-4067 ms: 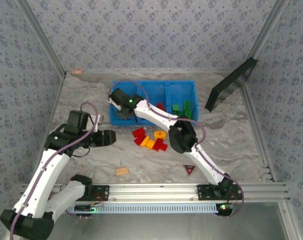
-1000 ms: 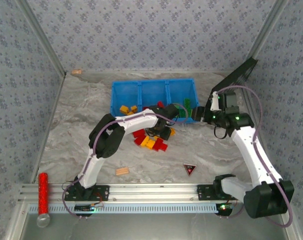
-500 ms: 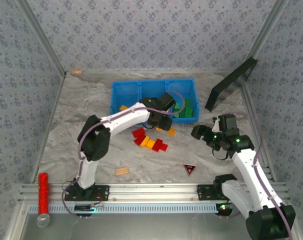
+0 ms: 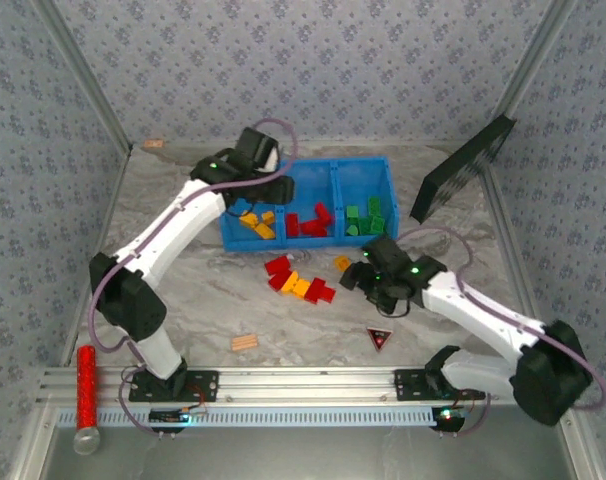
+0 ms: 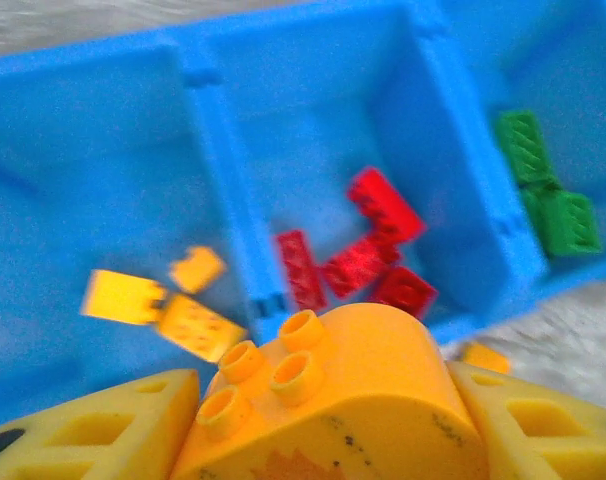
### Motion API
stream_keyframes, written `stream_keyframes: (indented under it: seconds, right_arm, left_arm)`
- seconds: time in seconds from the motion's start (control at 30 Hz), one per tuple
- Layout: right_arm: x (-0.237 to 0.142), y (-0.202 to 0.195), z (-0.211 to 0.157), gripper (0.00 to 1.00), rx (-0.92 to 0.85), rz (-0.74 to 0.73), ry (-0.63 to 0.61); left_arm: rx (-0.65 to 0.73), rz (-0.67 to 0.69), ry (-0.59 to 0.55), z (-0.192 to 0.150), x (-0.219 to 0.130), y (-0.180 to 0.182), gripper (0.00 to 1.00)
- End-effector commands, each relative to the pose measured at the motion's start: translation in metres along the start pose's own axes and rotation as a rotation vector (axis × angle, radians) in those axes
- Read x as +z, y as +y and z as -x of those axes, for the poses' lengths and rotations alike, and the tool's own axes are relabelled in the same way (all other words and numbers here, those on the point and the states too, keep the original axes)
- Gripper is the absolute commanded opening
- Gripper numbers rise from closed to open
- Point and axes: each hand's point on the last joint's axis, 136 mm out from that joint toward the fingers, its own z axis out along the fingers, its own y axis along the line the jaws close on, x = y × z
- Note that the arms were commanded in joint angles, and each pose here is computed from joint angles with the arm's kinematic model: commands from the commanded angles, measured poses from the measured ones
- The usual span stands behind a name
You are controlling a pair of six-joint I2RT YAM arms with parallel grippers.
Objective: Sort the legos into containers by color
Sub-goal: Place the lego in the container.
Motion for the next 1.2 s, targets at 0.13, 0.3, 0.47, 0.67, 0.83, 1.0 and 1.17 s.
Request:
stream_keyframes:
  seconds: [0.13,0.3,0.47,0.67,0.83,1.0,1.17]
  right_arm:
    - [0.026,0.054,-0.003,0.82,0.190,0.004,-0.016]
    - [0.041,0.073,-0.005,0.82,0.235,-0.014,0.005]
    - [0.060,0.078,-0.012,0.82,0.281,-0.043,0.054]
    - [0.071,0.078,-0.018,0.82,0.329,-0.081,0.073]
    - [0.074,0.071,-0.020,0.82,0.375,-0.112,0.059]
    - [0.077,0.057,-0.022,0.83,0.428,-0.156,0.032]
    - [0.080,0.055,-0.025,0.83,0.444,-0.176,0.032]
  left_arm:
    - [-0.025,0.096,0.029,-0.002,0.017,0.059,0.38]
    - [-0.096,0.071,0.067,-0.008,0.045,0.077,0.38]
    - [-0.119,0.058,0.117,-0.015,0.075,0.081,0.38]
    - [-0.150,0.041,0.146,-0.019,0.102,0.084,0.38]
    - [-0.168,0.032,0.183,-0.027,0.119,0.087,0.39]
    - [-0.178,0.030,0.224,-0.039,0.133,0.089,0.39]
    - [-0.181,0.020,0.218,-0.039,0.143,0.089,0.39]
